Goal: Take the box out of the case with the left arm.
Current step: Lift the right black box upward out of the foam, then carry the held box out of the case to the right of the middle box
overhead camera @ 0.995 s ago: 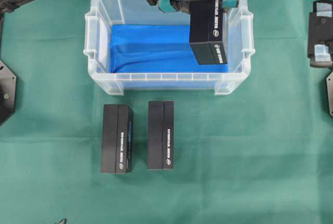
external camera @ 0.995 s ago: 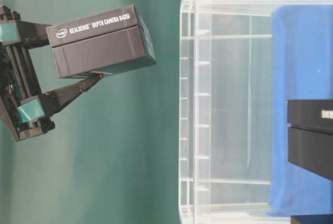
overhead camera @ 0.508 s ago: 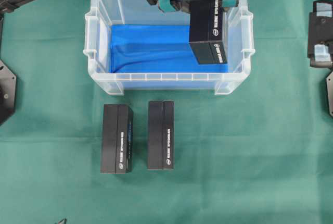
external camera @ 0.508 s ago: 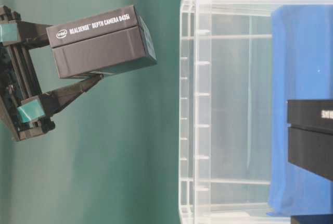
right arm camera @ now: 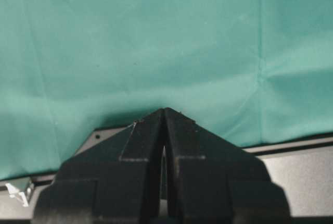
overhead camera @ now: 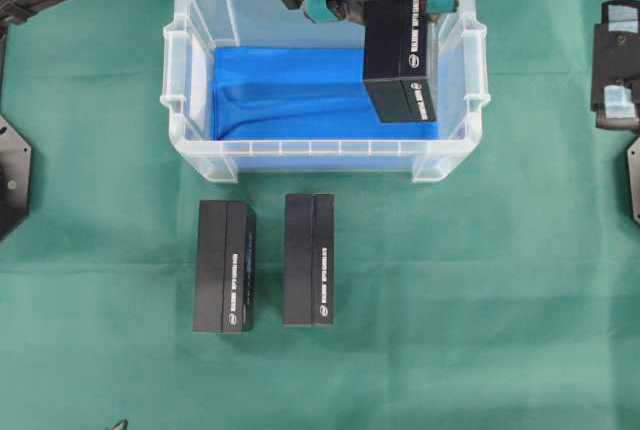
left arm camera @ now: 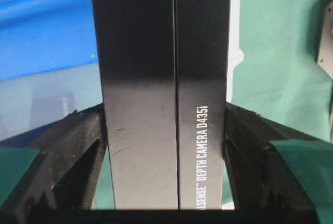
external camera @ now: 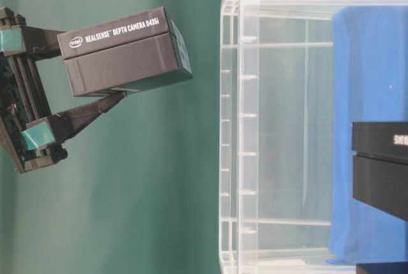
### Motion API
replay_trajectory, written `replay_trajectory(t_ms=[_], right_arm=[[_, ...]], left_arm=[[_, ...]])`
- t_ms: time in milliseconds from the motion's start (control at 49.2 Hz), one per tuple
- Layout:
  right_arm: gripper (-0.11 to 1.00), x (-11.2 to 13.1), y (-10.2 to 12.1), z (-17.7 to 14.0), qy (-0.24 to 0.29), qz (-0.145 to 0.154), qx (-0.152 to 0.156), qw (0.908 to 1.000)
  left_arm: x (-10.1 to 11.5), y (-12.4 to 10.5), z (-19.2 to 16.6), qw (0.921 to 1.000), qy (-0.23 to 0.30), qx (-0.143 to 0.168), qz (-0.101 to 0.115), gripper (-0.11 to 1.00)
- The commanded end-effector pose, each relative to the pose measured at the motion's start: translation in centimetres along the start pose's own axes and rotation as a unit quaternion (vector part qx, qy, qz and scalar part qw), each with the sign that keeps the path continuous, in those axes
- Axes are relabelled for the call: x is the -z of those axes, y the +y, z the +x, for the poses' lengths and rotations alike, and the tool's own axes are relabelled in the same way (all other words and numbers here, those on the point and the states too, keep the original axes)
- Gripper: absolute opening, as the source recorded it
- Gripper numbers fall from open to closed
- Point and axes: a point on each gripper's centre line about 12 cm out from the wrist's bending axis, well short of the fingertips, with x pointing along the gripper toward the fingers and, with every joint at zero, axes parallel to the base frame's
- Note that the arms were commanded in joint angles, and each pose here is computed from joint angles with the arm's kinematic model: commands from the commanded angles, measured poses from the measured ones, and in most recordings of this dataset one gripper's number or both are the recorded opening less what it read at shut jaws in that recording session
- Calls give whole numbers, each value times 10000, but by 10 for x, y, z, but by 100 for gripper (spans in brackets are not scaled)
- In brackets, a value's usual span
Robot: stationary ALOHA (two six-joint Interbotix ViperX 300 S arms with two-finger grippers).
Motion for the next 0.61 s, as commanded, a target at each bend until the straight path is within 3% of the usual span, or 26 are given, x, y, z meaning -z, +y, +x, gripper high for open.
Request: replay_trajectory(t_ms=[0, 366, 589], right_arm=[[0, -2, 0, -4, -76, 5, -10, 10000], [0, -2, 0, -4, -67, 6, -16, 10000], [0, -2, 0, -4, -80, 16, -27, 10000]], left_arm=[[-2, -1, -27, 9995, -108, 297, -19, 61], [16, -6, -31, 9993, -39, 364, 101, 61], [64, -12, -36, 9989, 172, 425, 140, 61]])
